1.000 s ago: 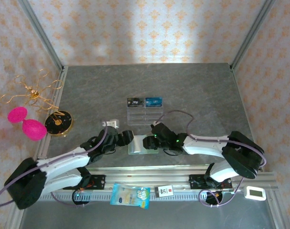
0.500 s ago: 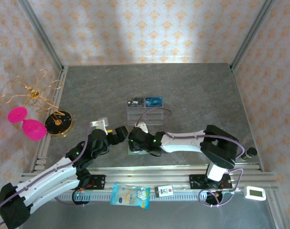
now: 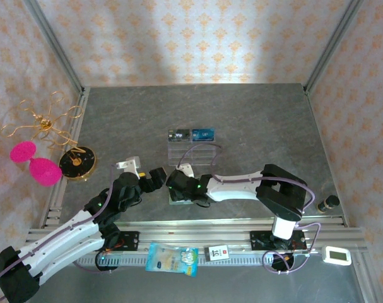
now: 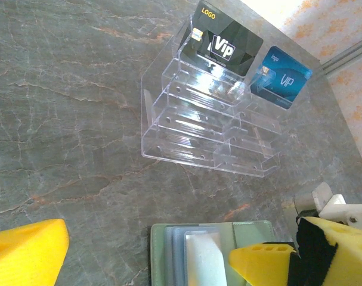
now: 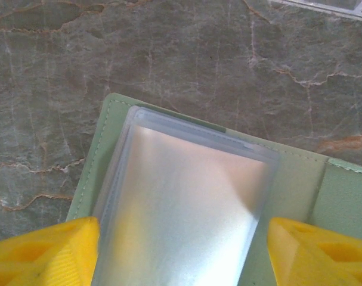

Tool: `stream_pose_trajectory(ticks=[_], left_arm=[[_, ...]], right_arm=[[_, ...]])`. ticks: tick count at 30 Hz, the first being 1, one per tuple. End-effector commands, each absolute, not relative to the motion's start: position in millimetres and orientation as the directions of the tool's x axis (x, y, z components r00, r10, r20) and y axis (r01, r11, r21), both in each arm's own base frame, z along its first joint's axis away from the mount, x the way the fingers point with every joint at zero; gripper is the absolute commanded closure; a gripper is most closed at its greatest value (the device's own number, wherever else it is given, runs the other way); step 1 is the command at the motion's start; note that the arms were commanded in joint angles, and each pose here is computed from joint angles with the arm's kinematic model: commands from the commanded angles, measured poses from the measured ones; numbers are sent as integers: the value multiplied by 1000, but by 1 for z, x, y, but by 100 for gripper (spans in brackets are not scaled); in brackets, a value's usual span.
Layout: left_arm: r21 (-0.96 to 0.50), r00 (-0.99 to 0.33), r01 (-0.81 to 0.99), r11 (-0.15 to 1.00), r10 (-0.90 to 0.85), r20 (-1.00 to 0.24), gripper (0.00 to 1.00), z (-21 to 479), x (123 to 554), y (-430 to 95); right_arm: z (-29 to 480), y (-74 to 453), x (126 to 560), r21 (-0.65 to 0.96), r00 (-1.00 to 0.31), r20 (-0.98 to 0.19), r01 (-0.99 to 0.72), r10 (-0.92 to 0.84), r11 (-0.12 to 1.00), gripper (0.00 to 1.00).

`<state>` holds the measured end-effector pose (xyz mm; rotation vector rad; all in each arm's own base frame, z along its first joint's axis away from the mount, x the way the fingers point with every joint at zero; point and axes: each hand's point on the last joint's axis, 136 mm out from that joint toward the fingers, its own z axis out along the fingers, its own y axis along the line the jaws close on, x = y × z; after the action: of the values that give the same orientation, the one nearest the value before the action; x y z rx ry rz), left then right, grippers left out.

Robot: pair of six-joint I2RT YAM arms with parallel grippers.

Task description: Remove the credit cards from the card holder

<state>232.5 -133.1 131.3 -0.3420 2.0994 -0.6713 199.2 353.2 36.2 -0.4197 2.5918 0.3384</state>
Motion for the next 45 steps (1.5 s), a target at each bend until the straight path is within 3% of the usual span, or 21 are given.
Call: stream_pose_trajectory(ticks=[1,15,18,22,25,32,36,40,45], left_arm=[[-561,-577,-13,828,-464,-672,1,123,230,-127],[-543,-586,-16,839,-448,-675,1,120,229,-126],[-543,-598,-11,840,-441,-670,1,118,228,-128],[-555,-623,9,832,-430,-654,4,110,227,-136],[-567,-652,22,824,-418,-632,14,101,225,-143],[-590,-711,54,805,-384,-589,46,85,223,-162],[-603,-746,96,792,-344,-570,65,80,221,-180],[-622,-761,145,770,-315,-567,90,81,217,-201],[-629,-796,157,761,-280,-537,100,69,214,-215]], right_arm=[[47,362,199,170,-812,-535,-373,-233,912,25],[10,352,189,106,-839,-456,-382,-296,918,30],[6,347,186,108,-845,-446,-378,-295,920,34],[5,342,185,116,-848,-448,-370,-284,922,53],[7,341,185,128,-846,-461,-363,-269,923,66],[14,340,188,143,-836,-491,-354,-244,924,85],[15,339,189,150,-835,-498,-350,-235,925,89],[15,337,188,151,-836,-498,-345,-230,926,92],[15,334,187,158,-839,-497,-338,-221,928,92]])
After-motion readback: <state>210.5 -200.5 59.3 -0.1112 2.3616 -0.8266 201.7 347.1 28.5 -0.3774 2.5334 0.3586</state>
